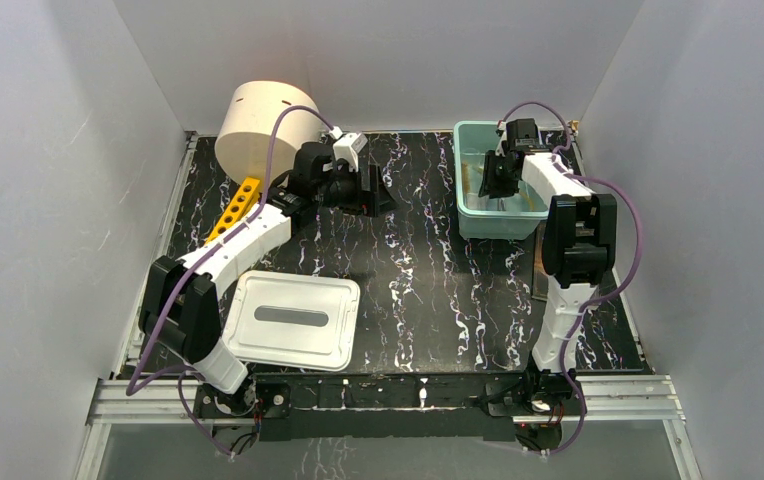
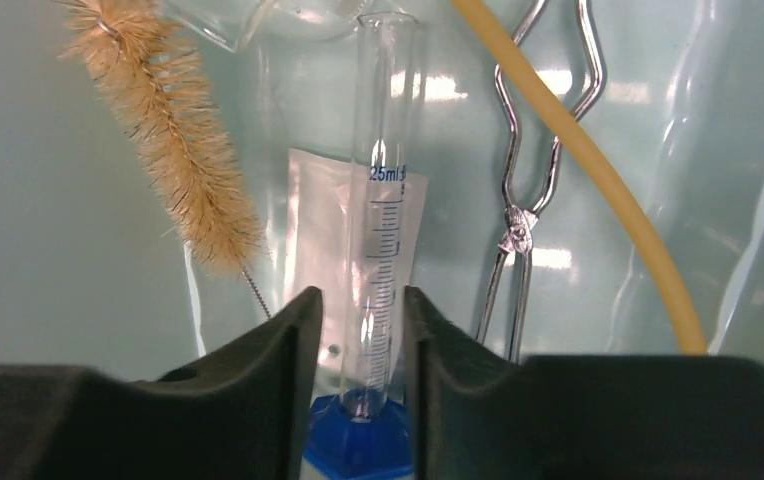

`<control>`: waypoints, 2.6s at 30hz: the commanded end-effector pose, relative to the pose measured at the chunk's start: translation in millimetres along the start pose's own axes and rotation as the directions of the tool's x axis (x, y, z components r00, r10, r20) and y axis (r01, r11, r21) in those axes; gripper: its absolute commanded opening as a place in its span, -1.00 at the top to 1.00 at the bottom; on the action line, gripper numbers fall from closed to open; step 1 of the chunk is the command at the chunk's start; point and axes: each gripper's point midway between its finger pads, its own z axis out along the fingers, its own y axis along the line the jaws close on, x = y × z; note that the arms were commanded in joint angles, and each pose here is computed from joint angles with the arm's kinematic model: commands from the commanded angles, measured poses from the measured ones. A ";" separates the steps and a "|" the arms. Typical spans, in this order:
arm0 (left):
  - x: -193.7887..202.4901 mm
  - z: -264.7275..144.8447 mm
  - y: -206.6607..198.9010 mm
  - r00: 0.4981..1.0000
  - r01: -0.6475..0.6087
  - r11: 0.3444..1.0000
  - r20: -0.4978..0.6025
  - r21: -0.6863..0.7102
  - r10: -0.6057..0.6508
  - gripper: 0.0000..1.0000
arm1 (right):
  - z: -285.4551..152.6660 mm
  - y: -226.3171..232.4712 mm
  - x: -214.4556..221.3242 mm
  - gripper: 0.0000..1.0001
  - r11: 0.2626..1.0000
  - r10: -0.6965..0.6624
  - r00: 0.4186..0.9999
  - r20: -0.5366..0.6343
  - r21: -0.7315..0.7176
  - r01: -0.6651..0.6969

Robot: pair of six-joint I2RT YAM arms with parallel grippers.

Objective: Organize the chemistry lab equipment

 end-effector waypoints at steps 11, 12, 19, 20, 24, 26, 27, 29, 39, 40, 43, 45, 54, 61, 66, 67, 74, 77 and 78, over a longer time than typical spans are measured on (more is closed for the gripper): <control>-13.7 -16.0 -1.9 0.999 -0.020 0.999 0.034 -0.043 0.022 -0.68 | -36.3 7.4 -31.3 -0.09 0.999 0.041 0.994 0.102 0.004 -0.041; -14.3 -16.2 1.4 0.999 -0.016 0.998 0.038 -0.062 0.019 -0.70 | -44.0 11.6 -35.8 -0.10 0.999 0.043 0.992 0.120 -0.008 -0.042; -20.6 -32.7 51.2 0.994 0.036 0.934 0.112 -0.355 0.005 -0.97 | -103.1 36.5 -63.7 -0.27 0.999 0.035 0.961 0.274 -0.015 -0.032; -21.2 -35.3 55.2 0.993 0.034 0.924 0.117 -0.380 0.011 -0.97 | -110.1 41.0 -66.0 -0.28 1.000 0.027 0.956 0.292 -0.010 -0.026; -19.3 -46.0 74.8 0.992 0.035 0.877 0.124 -0.480 0.029 -0.97 | -140.3 55.0 -74.7 -0.30 0.999 0.001 0.928 0.373 0.031 -0.014; -16.7 -51.2 84.1 0.991 0.049 0.851 0.130 -0.523 0.022 -0.97 | -157.0 65.1 -78.6 -0.32 0.999 -0.016 0.910 0.414 0.034 0.002; -15.0 -53.5 88.3 0.991 0.054 0.839 0.132 -0.542 0.021 -0.97 | -165.7 71.1 -80.2 -0.32 0.999 -0.024 0.901 0.434 0.030 0.012; -8.0 -60.3 100.5 0.992 0.079 0.803 0.123 -0.591 -0.008 -0.97 | -179.7 84.6 -80.4 -0.33 0.999 -0.040 0.884 0.465 0.007 0.041; 14.5 -87.1 161.8 0.994 0.102 0.617 0.053 -0.780 -0.098 -0.92 | -175.9 178.1 -20.5 -0.32 0.961 -0.107 0.896 0.432 -0.188 0.205; 9.1 -96.4 172.9 0.992 0.119 0.564 0.073 -0.817 -0.103 -0.85 | -169.8 187.5 -10.2 -0.30 0.956 -0.111 0.906 0.409 -0.204 0.209; -9.2 -116.5 192.8 0.982 0.191 0.476 0.167 -0.859 -0.093 -0.59 | -145.2 224.6 26.1 -0.28 0.923 -0.182 0.912 0.367 -0.256 0.287; -15.8 -127.9 187.8 0.976 0.215 0.474 0.202 -0.854 -0.079 -0.56 | -125.5 253.9 43.7 -0.28 0.876 -0.194 0.912 0.362 -0.355 0.327; -58.4 -185.1 127.8 0.936 0.334 0.526 0.343 -0.782 -0.083 -0.66 | -46.5 394.3 57.4 -0.24 0.488 -0.111 0.878 0.465 -0.744 0.456; -63.5 -193.7 113.0 0.934 0.344 0.558 0.336 -0.755 -0.122 -0.71 | -17.9 433.9 64.5 -0.25 0.414 -0.048 0.868 0.493 -0.781 0.467; -57.6 -190.4 109.3 0.940 0.333 0.578 0.309 -0.745 -0.143 -0.71 | 0.1 450.6 66.1 -0.25 0.407 -0.023 0.872 0.490 -0.792 0.456; -56.0 -189.8 109.3 0.942 0.330 0.579 0.304 -0.745 -0.146 -0.71 | 7.5 451.2 66.7 -0.25 0.413 -0.017 0.876 0.483 -0.794 0.446; -54.0 -186.1 112.2 0.950 0.307 0.580 0.277 -0.754 -0.143 -0.75 | 32.0 456.4 56.2 -0.25 0.456 0.021 0.882 0.471 -0.790 0.411; -50.3 -179.8 114.3 0.953 0.302 0.586 0.258 -0.752 -0.159 -0.75 | 37.2 462.2 51.6 -0.25 0.454 0.033 0.885 0.464 -0.796 0.401; -49.3 -178.3 115.0 0.953 0.302 0.587 0.255 -0.752 -0.164 -0.75 | 40.3 464.1 49.5 -0.25 0.458 0.036 0.885 0.465 -0.794 0.399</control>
